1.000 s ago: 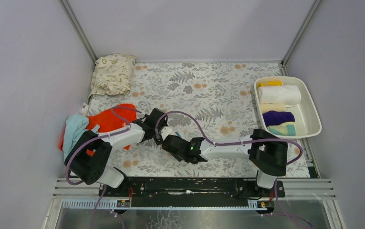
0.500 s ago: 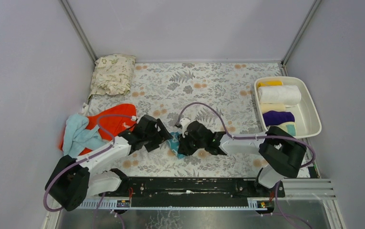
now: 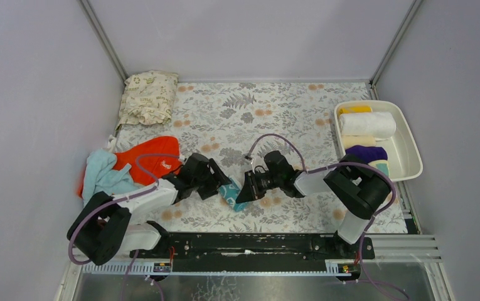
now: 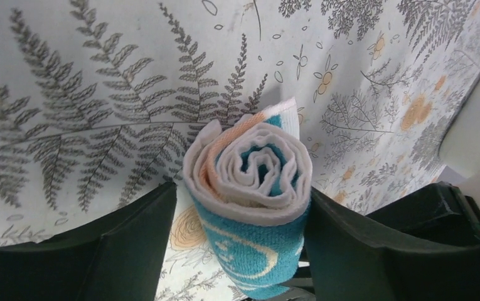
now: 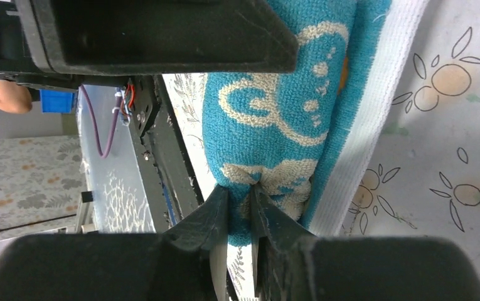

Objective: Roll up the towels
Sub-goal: Roll the towel at the center of the board.

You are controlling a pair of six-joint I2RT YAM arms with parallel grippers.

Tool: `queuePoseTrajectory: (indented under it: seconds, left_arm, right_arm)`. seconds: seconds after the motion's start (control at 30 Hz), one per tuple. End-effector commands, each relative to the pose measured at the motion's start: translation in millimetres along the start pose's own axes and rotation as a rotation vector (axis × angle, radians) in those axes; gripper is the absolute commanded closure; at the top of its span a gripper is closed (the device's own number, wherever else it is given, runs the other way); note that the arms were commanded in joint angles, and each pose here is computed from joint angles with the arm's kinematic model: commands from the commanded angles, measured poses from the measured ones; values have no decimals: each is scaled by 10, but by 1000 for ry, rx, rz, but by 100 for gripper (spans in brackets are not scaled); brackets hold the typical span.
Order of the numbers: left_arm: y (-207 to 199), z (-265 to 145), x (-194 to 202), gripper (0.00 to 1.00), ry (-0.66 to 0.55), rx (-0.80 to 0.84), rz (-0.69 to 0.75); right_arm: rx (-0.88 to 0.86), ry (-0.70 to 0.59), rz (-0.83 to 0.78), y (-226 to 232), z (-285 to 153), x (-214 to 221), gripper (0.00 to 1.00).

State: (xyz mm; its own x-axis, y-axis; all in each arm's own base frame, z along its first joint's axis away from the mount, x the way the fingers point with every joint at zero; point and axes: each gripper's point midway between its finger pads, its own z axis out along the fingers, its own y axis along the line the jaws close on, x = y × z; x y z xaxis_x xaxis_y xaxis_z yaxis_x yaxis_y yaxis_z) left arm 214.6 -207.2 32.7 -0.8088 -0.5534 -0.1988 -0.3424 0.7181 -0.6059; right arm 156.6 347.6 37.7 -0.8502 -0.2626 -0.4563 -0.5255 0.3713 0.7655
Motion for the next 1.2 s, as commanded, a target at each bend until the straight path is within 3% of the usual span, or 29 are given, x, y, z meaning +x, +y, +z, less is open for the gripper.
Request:
queuePoseTrajectory:
  seconds: [0.0, 0.13, 0.43, 0.53, 0.87, 1.17]
  left_arm:
    - [-22, 93, 38, 36, 20, 6, -1]
    - [164, 158, 94, 51, 35, -58, -11]
    - [290, 282, 73, 53, 66, -193, 39]
    - [281, 314, 57, 51, 81, -226, 60]
    - [86, 224, 10, 27, 64, -150, 56]
    - [-102, 197, 29, 25, 91, -21, 55]
  right_arm:
    - [68, 118, 152, -250, -57, 386, 88]
    - [105, 122, 154, -287, -58, 342, 86]
    - [274, 153, 166, -503, -106, 263, 84]
    - [288, 147, 189, -530, -109, 235, 83]
    - [122, 122, 309, -484, -64, 287, 84]
    - [21, 104, 408, -569, -136, 309, 83]
